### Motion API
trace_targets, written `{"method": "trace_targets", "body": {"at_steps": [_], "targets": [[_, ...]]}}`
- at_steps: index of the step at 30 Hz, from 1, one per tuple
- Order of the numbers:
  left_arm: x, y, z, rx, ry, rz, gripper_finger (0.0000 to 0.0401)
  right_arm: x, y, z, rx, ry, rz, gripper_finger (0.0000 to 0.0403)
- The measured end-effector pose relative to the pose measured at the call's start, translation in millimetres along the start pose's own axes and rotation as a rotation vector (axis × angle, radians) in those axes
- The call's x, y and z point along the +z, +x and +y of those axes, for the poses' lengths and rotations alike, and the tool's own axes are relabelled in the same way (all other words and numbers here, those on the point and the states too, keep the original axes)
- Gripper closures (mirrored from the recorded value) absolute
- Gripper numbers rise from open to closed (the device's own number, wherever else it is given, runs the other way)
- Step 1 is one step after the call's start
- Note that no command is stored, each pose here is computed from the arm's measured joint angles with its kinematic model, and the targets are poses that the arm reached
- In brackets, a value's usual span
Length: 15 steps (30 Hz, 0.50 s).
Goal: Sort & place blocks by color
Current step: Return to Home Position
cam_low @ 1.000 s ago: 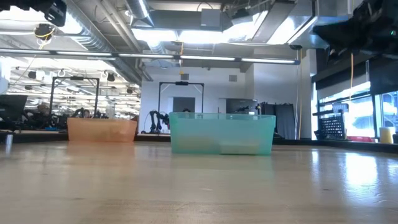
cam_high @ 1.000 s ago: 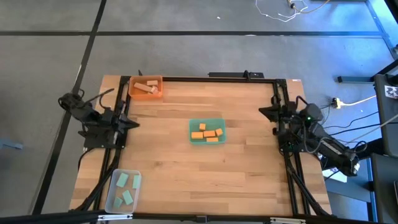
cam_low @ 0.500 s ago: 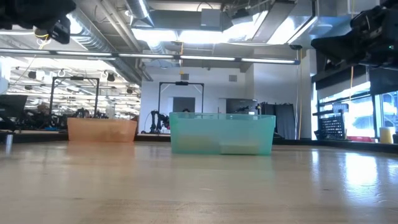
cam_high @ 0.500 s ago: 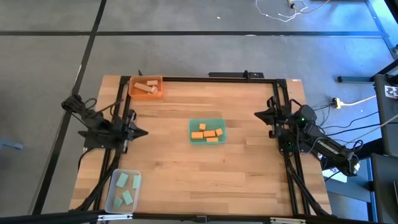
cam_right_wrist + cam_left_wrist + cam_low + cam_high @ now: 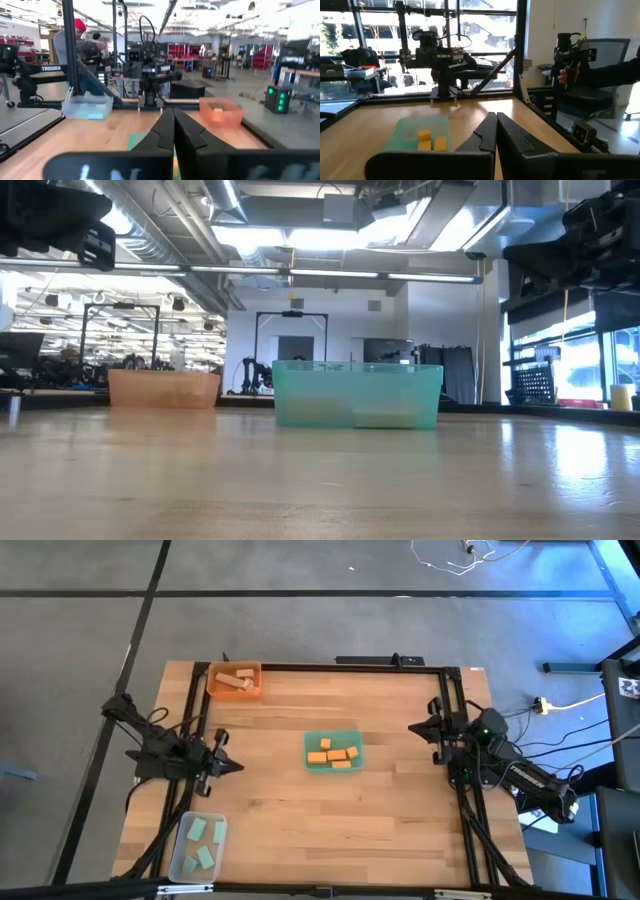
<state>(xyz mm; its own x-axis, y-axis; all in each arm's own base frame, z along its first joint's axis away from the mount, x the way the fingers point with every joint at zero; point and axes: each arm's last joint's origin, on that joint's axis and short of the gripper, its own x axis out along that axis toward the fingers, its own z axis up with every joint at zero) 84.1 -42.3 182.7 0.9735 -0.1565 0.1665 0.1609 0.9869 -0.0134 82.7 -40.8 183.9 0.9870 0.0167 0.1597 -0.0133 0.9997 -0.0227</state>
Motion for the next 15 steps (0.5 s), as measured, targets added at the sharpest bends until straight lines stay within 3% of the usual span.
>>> {"method": "trace_targets", "body": {"at_steps": [8, 15], "targets": [[-3.7, -0.1, 1.7, 0.061, 0.043, 0.040, 0.0401, -12.1, -0.6, -0.8, -0.012, 0.078, 0.105, 0.0403], [-7.7, -0.5, 3.4, 0.122, 0.072, 0.082, 0.0401, -12.0, -0.5, -0.9, -0.012, 0.075, 0.105, 0.0403]]}}
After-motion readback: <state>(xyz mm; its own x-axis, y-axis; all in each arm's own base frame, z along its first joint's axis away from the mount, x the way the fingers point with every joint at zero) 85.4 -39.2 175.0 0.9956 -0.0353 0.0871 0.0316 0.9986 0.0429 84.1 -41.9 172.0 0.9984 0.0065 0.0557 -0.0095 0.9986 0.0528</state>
